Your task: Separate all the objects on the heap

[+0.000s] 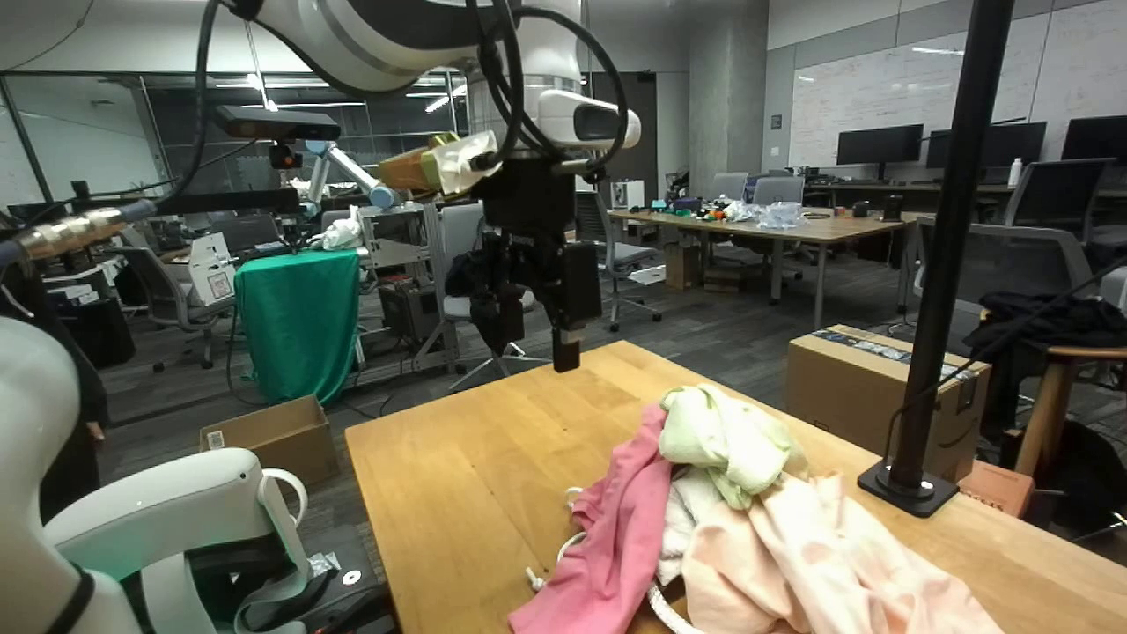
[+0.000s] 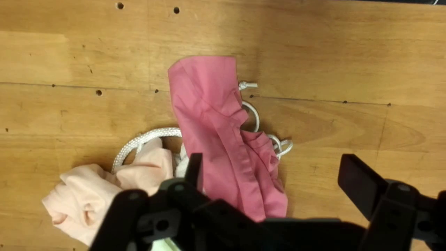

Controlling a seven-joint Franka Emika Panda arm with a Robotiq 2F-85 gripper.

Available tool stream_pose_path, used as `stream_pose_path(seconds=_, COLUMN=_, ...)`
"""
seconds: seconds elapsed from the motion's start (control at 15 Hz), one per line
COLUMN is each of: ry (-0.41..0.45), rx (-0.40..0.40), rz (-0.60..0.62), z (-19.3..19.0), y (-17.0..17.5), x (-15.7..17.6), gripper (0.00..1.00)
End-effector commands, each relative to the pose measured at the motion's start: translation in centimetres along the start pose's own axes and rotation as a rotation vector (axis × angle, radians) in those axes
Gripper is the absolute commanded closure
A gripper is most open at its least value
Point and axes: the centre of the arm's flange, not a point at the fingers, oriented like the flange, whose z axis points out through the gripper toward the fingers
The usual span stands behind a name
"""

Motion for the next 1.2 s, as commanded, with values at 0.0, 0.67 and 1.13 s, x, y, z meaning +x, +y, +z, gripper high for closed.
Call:
stream_pose_path(seconds=0.0, ry=0.074, rx=-0.011, rz=-0.053, z=-0.7, y=-2.4, x=3.4, gripper=0.0)
stream_pose_path(seconds=0.67, ry=0.098, rx=-0.047, rz=-0.162, z=3.4, y=-6.7, x=10.6, gripper=0.0)
stream_pose_path(seconds=1.13, ry=0.156, rx=-0.127, rz=-0.121, z=6.7, y=-4.1, x=14.3, gripper=0.0)
